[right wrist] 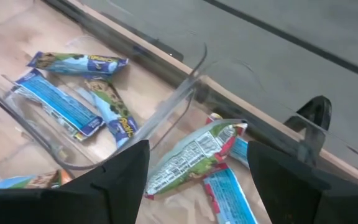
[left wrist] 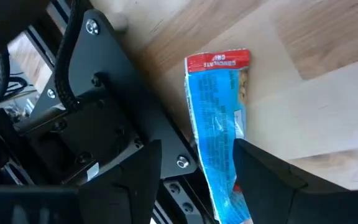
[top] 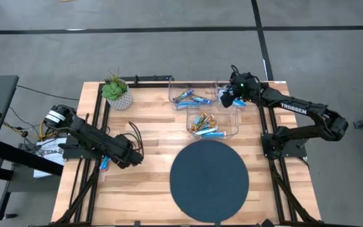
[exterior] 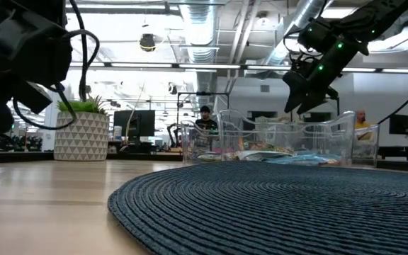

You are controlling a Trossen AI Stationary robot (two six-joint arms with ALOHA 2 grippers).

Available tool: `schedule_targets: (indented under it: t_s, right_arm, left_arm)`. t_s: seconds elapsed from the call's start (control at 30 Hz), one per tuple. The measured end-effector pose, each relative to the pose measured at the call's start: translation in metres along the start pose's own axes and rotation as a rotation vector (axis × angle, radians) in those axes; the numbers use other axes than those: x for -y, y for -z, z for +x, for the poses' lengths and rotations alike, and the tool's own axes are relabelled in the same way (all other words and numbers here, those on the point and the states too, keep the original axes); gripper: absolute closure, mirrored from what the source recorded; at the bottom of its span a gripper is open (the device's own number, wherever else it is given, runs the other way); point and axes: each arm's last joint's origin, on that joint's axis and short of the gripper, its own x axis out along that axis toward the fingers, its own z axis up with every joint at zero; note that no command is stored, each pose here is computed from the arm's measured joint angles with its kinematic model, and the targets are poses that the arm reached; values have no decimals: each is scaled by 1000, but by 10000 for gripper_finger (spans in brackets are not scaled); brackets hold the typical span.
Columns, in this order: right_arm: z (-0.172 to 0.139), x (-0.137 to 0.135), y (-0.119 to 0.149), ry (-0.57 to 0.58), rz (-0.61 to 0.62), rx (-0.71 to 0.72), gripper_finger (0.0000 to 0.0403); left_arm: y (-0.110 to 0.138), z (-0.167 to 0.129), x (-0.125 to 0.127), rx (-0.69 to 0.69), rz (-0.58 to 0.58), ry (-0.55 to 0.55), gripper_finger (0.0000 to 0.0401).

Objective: Pick and place Granola Bars by type
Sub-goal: Put the red granola bar into the top right transparent bin

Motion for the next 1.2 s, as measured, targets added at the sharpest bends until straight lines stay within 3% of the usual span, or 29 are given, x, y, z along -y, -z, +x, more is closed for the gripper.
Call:
schedule_targets:
  t_s: [0.33, 0.5, 0.77, 1.2]
  right_arm:
    - [-1, -6, -3, -20, -9, 32, 138]
    - [-2, -10, -2, -32, -21, 33, 138]
    - [-2, -11, -4, -36, -19, 54, 138]
    - [-2, -11, -7, -40, -14, 81, 138]
  left_arm:
    - [-3, 7, 11, 22, 33, 119, 209]
    - [-2, 21, 6, -4, -20, 106, 209]
    - [-2, 19, 6, -1, -33, 83, 212]
    - [-1, 20, 6, 67, -70, 60, 295]
